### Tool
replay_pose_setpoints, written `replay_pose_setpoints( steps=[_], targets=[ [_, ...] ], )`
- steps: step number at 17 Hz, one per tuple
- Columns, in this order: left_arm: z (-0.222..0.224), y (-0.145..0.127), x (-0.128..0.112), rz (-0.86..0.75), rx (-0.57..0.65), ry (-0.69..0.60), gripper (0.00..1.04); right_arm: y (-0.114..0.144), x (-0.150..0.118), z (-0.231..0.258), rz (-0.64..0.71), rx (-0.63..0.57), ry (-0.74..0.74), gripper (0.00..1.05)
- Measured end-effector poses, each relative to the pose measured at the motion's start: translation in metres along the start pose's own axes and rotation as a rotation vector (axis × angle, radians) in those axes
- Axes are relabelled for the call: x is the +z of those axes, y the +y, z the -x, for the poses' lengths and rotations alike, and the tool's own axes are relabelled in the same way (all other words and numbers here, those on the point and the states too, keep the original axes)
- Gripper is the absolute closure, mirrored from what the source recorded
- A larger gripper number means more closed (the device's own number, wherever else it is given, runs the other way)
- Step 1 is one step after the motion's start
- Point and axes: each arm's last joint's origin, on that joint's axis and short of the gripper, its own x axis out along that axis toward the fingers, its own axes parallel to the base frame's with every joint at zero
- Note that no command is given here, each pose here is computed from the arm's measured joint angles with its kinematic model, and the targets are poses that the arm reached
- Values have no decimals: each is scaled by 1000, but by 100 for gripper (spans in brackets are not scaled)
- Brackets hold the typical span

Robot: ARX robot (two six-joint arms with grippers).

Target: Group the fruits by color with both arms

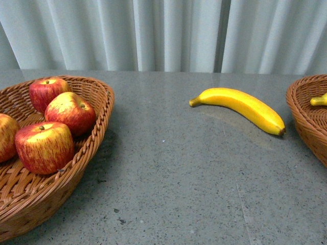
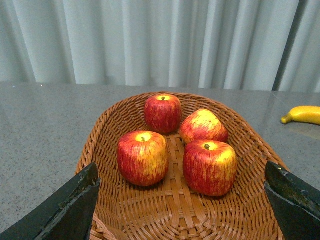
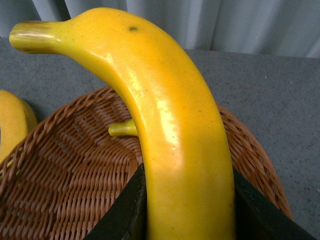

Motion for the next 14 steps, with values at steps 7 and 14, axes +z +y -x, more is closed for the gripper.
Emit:
replay_pose_setpoints(
  steps=[7,14],
  targets=[
    [0,0,0,0,0,0,7,-1,-35,10,-4,21,81,70],
    [0,0,0,0,0,0,7,13,6,15,13,48,-6,5]
  ],
)
